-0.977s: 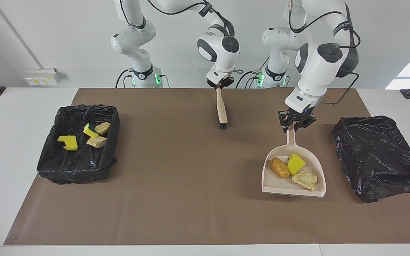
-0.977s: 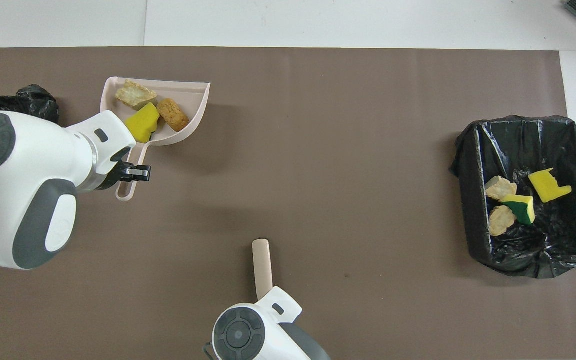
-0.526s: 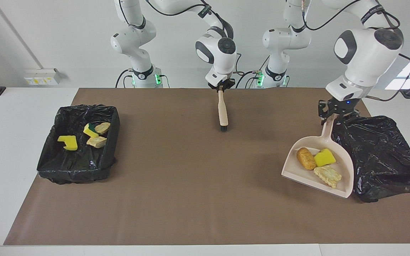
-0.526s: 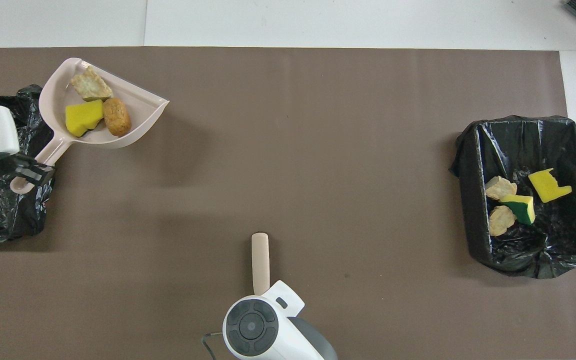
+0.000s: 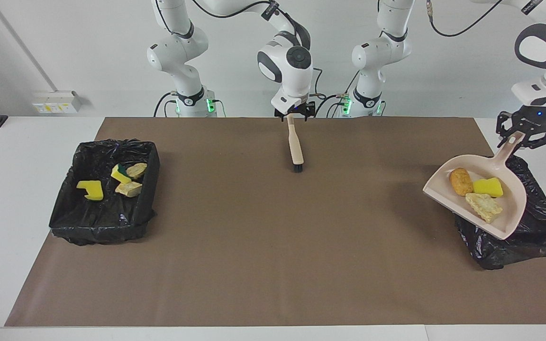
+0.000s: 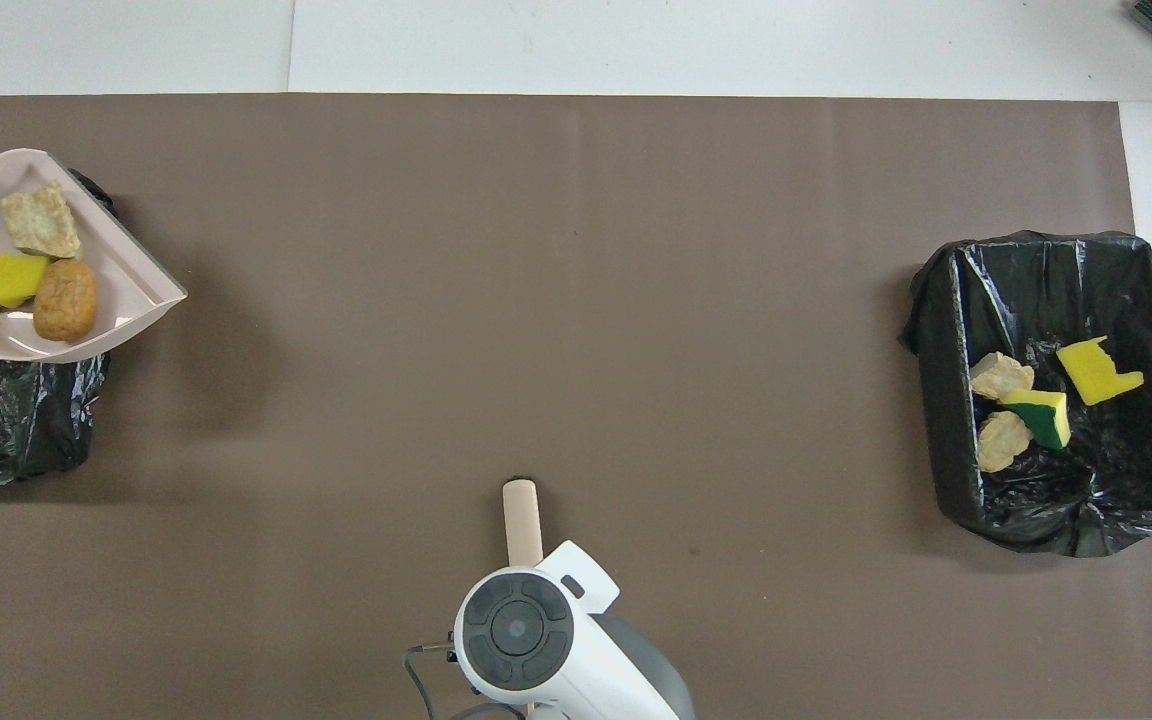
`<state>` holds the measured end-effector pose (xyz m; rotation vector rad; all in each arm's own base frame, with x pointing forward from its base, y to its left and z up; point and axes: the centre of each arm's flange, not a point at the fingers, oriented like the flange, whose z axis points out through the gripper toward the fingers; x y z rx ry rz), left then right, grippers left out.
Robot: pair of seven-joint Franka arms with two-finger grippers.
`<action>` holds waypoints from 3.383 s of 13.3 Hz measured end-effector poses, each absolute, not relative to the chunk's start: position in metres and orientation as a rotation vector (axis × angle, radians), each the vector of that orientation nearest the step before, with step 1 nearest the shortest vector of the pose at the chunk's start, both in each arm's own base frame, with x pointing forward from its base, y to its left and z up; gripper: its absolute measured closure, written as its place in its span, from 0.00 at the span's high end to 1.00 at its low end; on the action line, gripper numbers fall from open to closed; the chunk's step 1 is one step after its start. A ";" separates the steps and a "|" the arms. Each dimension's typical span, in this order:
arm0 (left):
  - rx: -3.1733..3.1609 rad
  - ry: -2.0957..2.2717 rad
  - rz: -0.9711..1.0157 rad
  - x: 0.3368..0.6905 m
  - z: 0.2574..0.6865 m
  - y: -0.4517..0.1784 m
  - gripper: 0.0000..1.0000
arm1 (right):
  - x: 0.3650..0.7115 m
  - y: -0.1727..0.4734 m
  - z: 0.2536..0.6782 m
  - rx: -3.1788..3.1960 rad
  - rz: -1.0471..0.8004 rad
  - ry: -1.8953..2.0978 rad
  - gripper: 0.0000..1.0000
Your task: Sweep and dump trash in bin
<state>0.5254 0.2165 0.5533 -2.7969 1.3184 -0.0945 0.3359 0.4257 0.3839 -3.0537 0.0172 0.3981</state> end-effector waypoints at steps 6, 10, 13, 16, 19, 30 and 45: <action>-2.715 1.438 -0.072 0.520 0.568 0.350 0.33 | 0.424 0.336 0.466 -3.067 0.368 -0.151 1.00; -2.575 1.526 -0.012 0.533 0.572 0.394 0.33 | 0.472 0.274 0.507 -3.089 0.292 -0.177 1.00; -2.467 1.597 0.087 0.535 0.580 0.396 0.33 | 0.509 0.192 0.532 -3.078 0.202 -0.188 1.00; -2.397 1.642 0.169 0.538 0.577 0.390 0.33 | 0.528 0.118 0.544 -3.095 0.154 -0.177 1.00; -2.298 1.685 0.240 0.545 0.563 0.372 0.33 | 0.538 0.054 0.547 -3.133 0.134 -0.038 1.00; -1.978 1.818 0.534 0.570 0.565 0.301 0.33 | 0.547 -0.041 0.593 -3.163 -0.017 0.092 1.00; -2.164 1.615 0.201 0.557 0.653 0.231 0.33 | 0.547 -0.031 0.593 -3.164 -0.017 0.064 1.00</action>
